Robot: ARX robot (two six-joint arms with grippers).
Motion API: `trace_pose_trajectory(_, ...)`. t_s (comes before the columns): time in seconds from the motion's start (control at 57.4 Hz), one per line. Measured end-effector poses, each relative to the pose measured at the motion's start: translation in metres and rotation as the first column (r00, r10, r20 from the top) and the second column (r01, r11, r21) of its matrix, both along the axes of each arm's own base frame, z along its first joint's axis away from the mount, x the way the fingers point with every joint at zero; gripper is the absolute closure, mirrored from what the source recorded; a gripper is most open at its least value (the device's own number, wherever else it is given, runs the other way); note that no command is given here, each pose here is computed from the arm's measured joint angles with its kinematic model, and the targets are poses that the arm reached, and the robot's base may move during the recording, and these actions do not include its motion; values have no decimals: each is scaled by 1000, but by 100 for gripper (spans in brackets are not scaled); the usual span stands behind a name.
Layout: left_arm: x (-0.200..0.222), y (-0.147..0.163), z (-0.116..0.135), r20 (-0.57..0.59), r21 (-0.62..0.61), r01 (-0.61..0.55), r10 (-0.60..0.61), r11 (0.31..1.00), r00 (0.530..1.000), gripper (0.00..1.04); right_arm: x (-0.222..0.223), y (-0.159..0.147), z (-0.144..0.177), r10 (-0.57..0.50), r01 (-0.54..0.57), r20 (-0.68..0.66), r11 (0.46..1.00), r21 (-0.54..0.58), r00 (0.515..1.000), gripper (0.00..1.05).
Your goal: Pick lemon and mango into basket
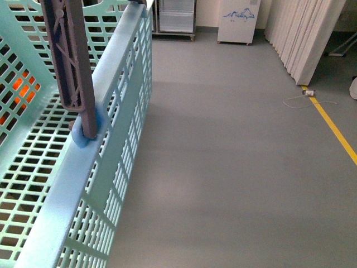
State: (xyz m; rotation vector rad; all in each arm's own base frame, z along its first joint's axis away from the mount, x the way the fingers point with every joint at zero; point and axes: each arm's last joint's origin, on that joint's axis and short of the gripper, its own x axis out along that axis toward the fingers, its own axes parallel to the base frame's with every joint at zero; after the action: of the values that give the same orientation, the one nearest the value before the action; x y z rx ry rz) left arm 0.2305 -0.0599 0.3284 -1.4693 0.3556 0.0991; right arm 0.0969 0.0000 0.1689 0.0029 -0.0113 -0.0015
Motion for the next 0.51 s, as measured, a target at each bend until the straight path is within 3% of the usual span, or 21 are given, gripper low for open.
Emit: trace_pose_trajectory(0.505,0,0,0,0,0,0,0,1000,1000,74,0,0,0,1,-1,0,1000,0,1000,9)
